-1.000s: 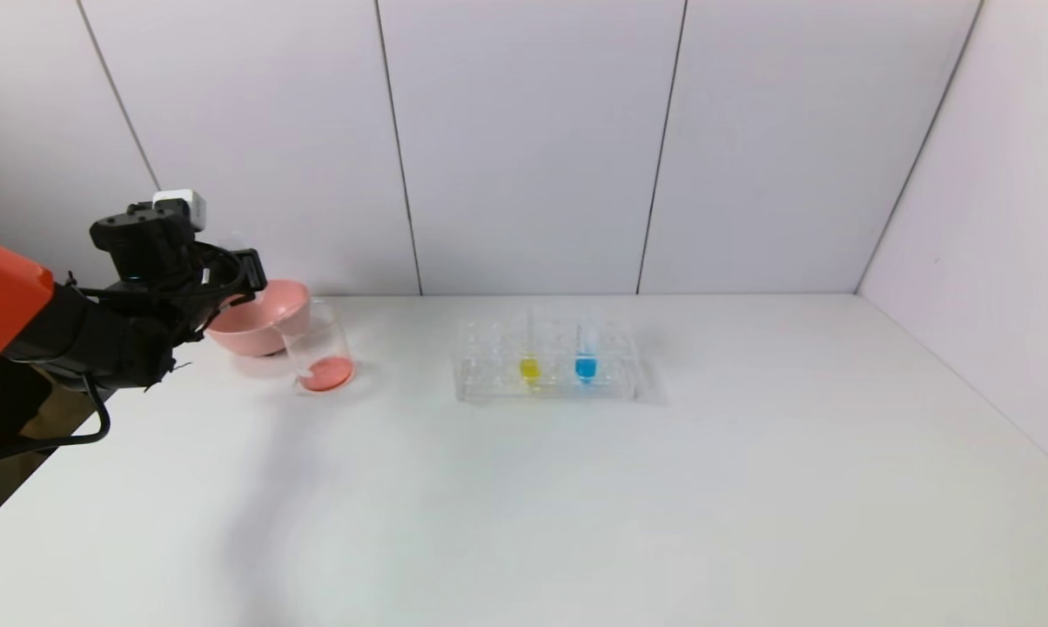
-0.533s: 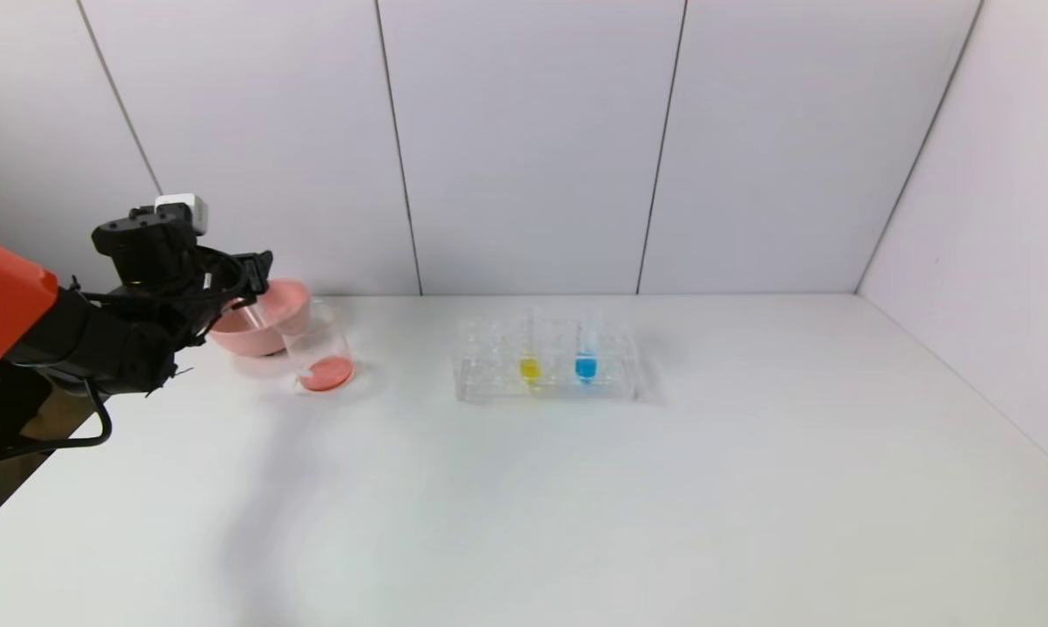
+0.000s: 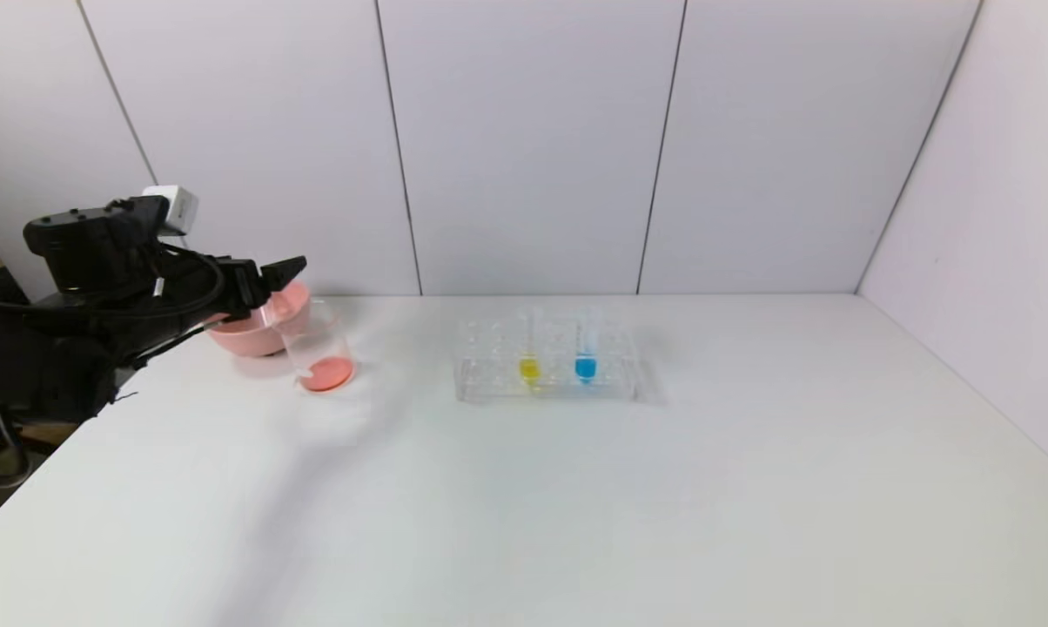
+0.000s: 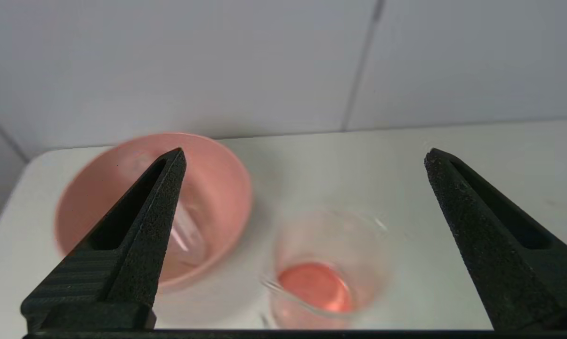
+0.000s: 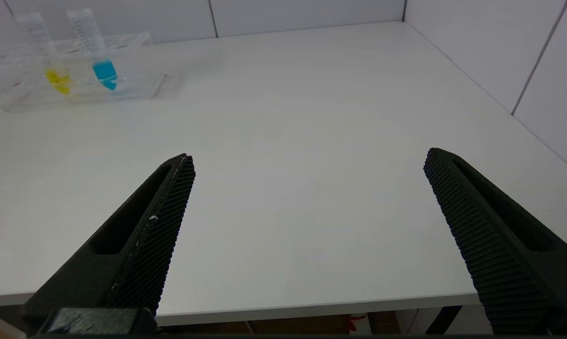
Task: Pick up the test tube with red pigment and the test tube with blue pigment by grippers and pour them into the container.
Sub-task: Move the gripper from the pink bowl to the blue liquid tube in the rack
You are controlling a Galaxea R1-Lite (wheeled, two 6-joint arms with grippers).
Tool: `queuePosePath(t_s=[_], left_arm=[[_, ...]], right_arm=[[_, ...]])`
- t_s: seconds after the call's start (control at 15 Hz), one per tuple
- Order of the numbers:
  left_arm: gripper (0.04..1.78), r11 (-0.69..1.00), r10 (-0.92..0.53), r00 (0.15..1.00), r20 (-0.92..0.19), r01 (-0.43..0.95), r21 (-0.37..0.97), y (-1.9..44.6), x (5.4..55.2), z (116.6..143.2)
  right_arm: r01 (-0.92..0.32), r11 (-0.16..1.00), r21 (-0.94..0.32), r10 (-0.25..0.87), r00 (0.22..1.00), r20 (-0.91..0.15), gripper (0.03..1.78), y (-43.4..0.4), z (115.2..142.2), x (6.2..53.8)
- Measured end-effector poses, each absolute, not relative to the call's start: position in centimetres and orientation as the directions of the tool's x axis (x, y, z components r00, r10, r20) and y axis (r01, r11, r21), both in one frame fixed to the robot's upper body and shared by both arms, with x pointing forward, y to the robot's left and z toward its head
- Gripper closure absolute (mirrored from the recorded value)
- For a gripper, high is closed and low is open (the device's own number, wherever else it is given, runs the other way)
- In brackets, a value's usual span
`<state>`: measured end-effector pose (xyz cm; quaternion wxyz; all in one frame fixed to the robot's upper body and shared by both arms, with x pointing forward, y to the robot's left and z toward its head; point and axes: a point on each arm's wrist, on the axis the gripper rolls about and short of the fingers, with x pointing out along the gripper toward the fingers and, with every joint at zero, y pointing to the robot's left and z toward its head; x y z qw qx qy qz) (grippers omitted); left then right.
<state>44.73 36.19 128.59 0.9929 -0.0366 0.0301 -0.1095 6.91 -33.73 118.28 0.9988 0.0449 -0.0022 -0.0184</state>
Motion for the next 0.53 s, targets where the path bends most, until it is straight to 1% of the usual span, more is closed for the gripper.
queuePosePath(t_s=[0.13,0.2,0.33,0.4,0.53], left_arm=[[0.06,0.898,-0.436,0.898,-0.054,0.43,-0.089,35.4,41.8,129.1],[0.06,0.836,-0.547,0.836,-0.049,0.542,-0.092,34.9,40.3,129.3],[0.06,0.681,-0.731,0.681,-0.039,0.726,-0.098,33.3,37.8,129.7],[0.06,0.598,-0.801,0.598,-0.034,0.796,-0.098,31.9,36.7,129.9],[0.06,0.498,-0.867,0.497,-0.034,0.862,-0.1,28.8,35.0,130.0]], right_arm=[[0.037,0.995,0.09,-0.037,0.999,0.003,0.04,-33.7,118.3,6.9],[0.037,0.995,0.09,-0.037,0.999,0.003,0.04,-33.7,118.3,6.9],[0.037,0.995,0.09,-0.037,0.999,0.003,0.04,-33.7,118.3,6.9],[0.037,0.995,0.09,-0.037,0.999,0.003,0.04,-33.7,118.3,6.9],[0.037,0.995,0.09,-0.037,0.999,0.003,0.04,-33.7,118.3,6.9]])
